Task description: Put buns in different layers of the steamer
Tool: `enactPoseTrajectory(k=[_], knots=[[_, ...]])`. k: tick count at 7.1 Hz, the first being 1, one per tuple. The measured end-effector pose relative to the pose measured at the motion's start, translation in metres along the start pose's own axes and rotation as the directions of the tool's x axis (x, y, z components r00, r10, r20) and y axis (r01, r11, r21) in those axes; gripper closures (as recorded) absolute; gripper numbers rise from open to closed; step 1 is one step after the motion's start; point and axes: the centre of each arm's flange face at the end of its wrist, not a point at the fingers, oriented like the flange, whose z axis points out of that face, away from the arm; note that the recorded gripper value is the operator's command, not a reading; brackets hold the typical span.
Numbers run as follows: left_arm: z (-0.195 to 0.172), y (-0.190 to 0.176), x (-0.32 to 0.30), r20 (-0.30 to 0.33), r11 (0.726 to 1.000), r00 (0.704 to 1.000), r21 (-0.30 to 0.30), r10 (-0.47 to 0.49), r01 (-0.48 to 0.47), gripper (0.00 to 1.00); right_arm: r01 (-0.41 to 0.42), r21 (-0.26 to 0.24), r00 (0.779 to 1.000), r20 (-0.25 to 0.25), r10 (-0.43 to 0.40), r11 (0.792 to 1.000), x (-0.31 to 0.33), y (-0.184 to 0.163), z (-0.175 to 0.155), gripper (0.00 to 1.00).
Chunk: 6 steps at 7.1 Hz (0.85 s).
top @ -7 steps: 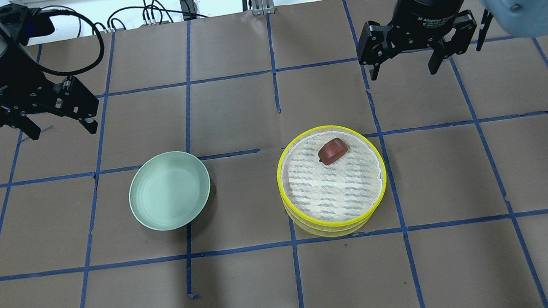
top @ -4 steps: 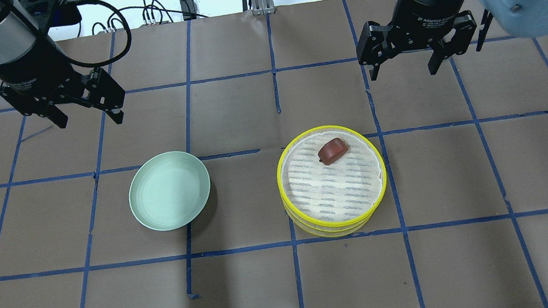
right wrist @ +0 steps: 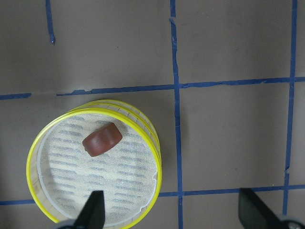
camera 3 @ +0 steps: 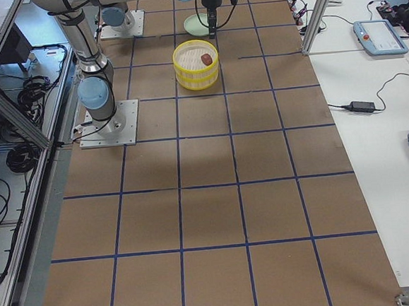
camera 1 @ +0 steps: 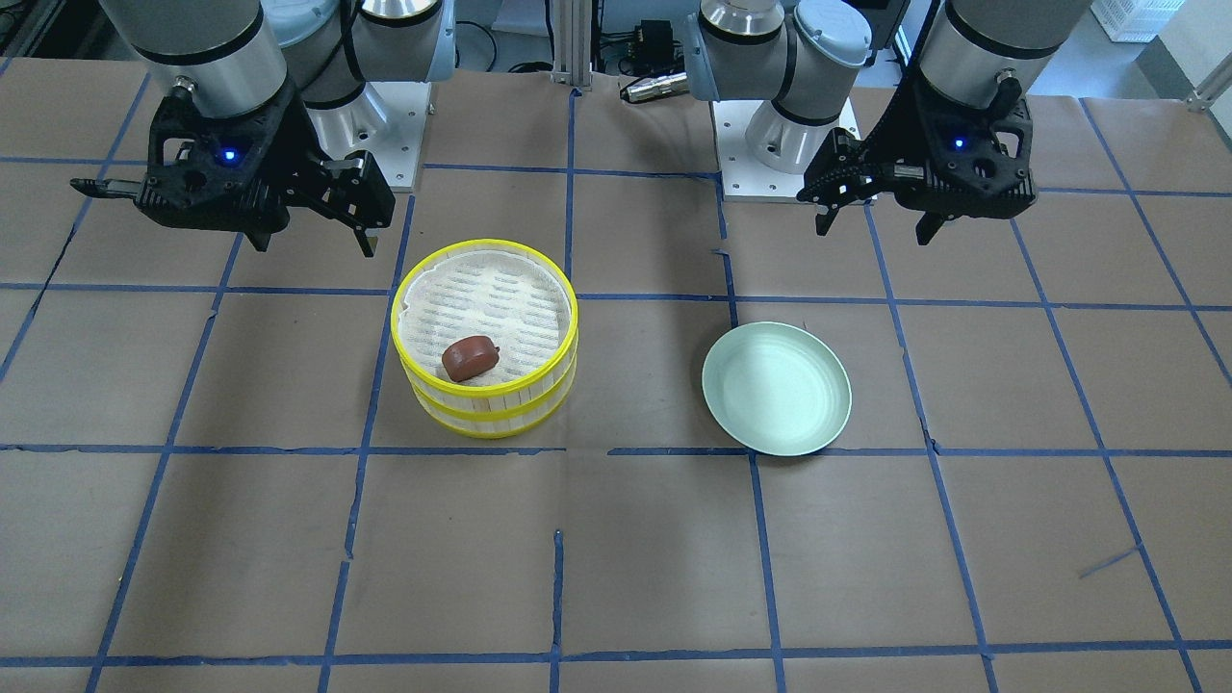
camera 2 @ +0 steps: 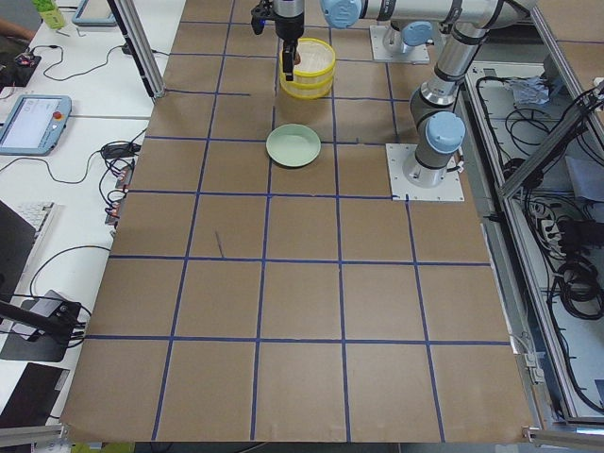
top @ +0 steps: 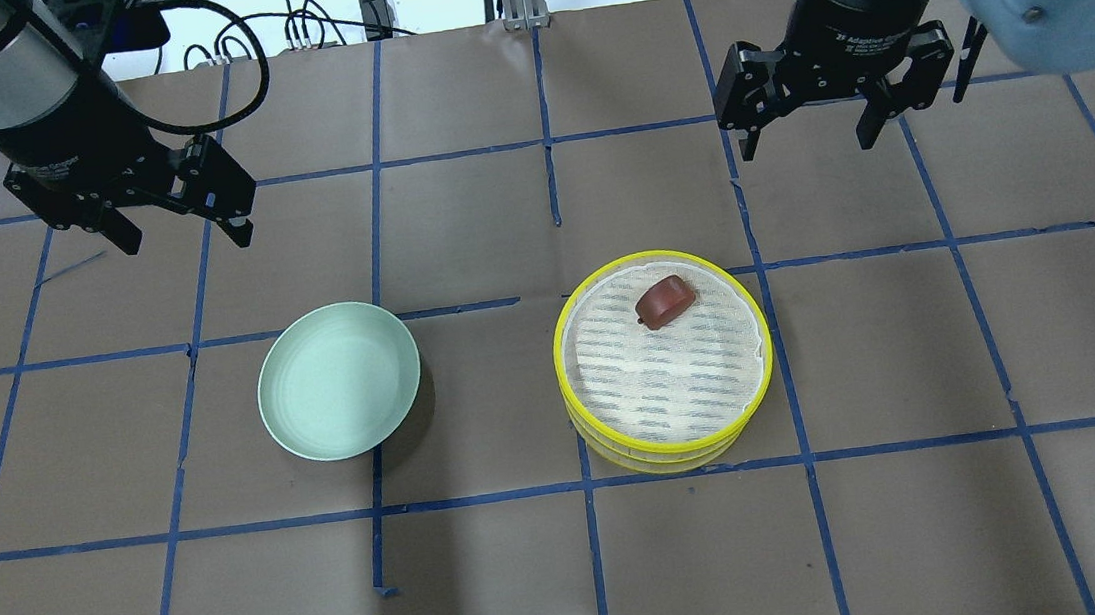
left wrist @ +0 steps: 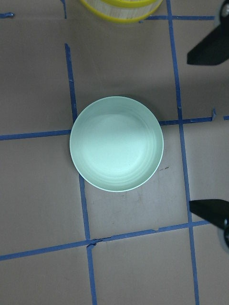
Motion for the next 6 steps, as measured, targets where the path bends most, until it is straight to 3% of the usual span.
enactPoseTrajectory(k=[3,6], knots=[[0.0002,0.0005,0.0029,-0.008,0.996,0.996,-0.005,-0.087,0.087,0.0,0.002,-0.002,1.0,-0.001,-0.002,1.0,0.0,0.0005,0.0,0.0],[-0.0008,0.0002,0.0037,-0.01,0.993,0.993,-0.002,-0.115,0.115,0.0,0.003,-0.003,1.0,0.0,-0.003,1.0,-0.0002,0.0011,0.0006,0.0]])
